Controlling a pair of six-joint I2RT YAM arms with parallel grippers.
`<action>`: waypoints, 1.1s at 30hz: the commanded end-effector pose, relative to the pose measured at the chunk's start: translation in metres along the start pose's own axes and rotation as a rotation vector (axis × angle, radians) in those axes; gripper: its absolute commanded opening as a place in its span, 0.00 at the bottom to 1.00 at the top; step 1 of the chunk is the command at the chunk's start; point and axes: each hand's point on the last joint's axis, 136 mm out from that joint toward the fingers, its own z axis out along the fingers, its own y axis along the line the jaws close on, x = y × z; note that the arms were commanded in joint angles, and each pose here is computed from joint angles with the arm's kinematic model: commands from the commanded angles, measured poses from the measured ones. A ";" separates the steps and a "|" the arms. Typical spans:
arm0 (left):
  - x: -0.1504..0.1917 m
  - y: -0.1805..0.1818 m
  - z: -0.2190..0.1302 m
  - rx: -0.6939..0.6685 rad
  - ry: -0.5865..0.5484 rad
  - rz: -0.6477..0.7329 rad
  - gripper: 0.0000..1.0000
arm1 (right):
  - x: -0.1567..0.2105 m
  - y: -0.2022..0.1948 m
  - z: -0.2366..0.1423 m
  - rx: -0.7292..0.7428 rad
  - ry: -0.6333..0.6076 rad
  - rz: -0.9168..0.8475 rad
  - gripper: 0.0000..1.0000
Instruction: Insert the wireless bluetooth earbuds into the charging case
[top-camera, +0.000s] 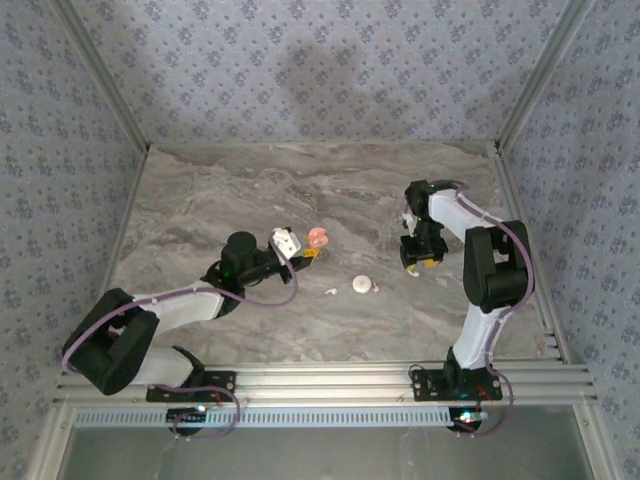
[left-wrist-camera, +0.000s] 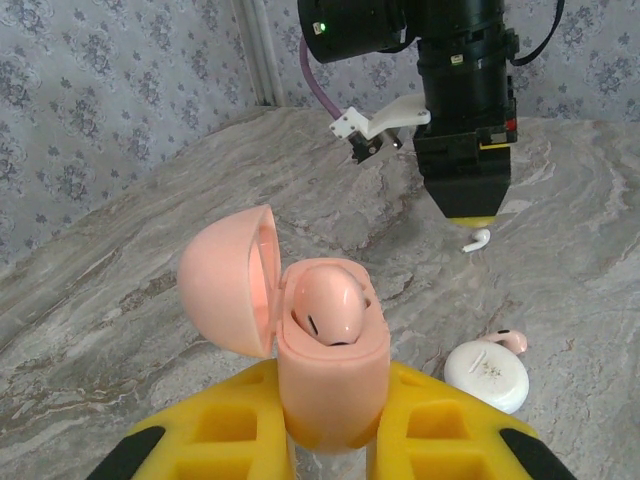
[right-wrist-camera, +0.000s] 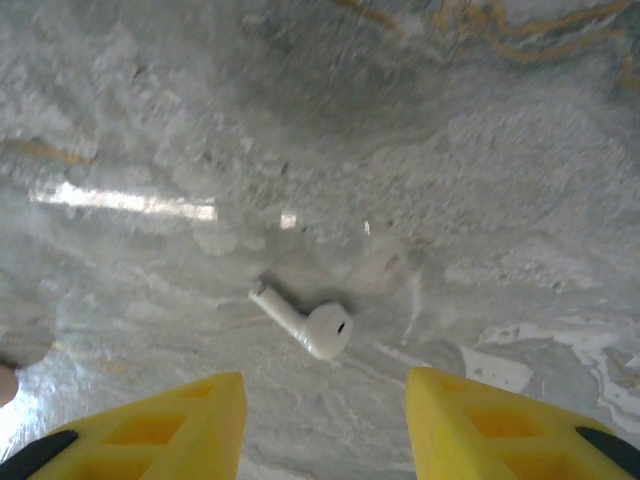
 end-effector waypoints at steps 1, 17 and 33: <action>-0.014 0.002 0.003 -0.002 -0.026 0.022 0.11 | -0.012 -0.005 0.008 0.022 0.002 0.029 0.47; -0.013 0.002 0.003 -0.005 -0.020 0.017 0.11 | -0.005 -0.002 0.022 0.077 0.037 -0.008 0.47; -0.013 0.002 0.004 0.001 -0.023 0.014 0.11 | -0.005 0.008 -0.034 0.062 -0.047 -0.077 0.50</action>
